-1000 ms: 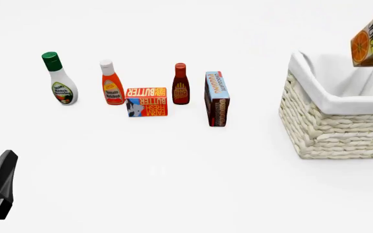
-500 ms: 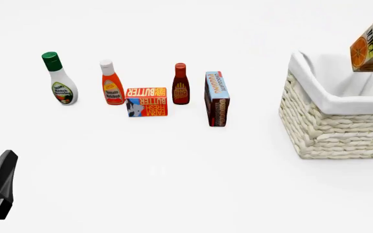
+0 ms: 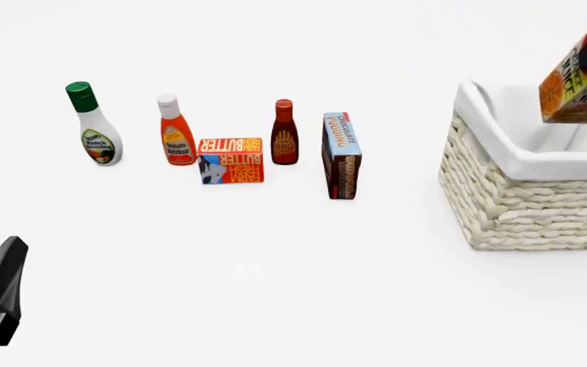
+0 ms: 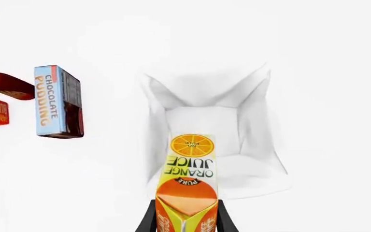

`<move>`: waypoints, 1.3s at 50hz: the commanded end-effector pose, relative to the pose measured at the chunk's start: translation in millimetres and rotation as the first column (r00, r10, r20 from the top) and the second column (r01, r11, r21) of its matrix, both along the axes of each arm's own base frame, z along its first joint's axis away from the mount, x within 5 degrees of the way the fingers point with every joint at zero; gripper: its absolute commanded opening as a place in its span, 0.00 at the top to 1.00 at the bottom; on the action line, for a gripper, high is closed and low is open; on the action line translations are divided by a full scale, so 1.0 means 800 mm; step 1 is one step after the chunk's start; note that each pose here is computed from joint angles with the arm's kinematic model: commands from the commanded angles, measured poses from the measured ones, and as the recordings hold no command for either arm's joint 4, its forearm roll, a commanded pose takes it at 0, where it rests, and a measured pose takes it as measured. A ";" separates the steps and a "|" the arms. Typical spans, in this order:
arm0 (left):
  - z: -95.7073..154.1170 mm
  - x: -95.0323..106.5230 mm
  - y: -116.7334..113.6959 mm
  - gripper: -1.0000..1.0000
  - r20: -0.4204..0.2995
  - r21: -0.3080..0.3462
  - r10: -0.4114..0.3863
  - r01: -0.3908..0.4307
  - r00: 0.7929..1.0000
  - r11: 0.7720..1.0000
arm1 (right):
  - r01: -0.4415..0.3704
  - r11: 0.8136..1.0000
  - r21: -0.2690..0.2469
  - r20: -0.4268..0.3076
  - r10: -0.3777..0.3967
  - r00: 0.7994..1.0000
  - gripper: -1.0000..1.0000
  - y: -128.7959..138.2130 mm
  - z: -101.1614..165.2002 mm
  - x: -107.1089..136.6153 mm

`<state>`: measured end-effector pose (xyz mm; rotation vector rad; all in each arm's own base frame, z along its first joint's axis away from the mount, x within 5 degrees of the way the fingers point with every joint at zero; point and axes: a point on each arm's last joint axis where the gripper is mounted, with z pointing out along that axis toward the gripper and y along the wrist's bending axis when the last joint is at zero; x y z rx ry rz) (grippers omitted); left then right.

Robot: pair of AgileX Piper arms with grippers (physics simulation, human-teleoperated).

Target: Pick the orange juice and place it in the basket.

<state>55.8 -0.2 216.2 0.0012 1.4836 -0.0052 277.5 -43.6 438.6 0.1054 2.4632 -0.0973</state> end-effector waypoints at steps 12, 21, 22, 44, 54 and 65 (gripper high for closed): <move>0.000 0.000 0.000 0.00 0.002 0.003 0.000 0.000 1.000 1.000 | 0.040 0.999 0.019 -0.031 -0.039 0.999 1.00 -0.010 -0.012 0.018; 0.000 0.000 0.000 0.00 0.002 0.003 0.000 0.000 1.000 1.000 | 0.054 0.998 0.025 -0.049 -0.052 0.997 1.00 -0.015 -0.019 0.024; 0.000 0.000 0.000 0.00 0.002 0.003 0.000 0.000 1.000 1.000 | 0.055 0.998 0.025 -0.052 -0.054 0.997 1.00 -0.016 -0.020 0.025; 0.000 0.000 0.000 0.00 0.002 0.003 0.000 0.000 1.000 1.000 | 0.086 0.995 0.045 -0.091 -0.081 0.992 1.00 -0.023 -0.037 0.046; 0.000 0.000 0.000 0.00 0.002 0.003 0.000 0.000 1.000 1.000 | 0.093 0.994 0.054 -0.107 -0.087 0.990 1.00 -0.023 -0.044 0.059; 0.000 0.000 0.000 0.00 0.002 0.003 0.000 0.000 1.000 1.000 | 0.110 0.993 0.049 -0.125 -0.103 0.987 1.00 -0.036 -0.052 0.066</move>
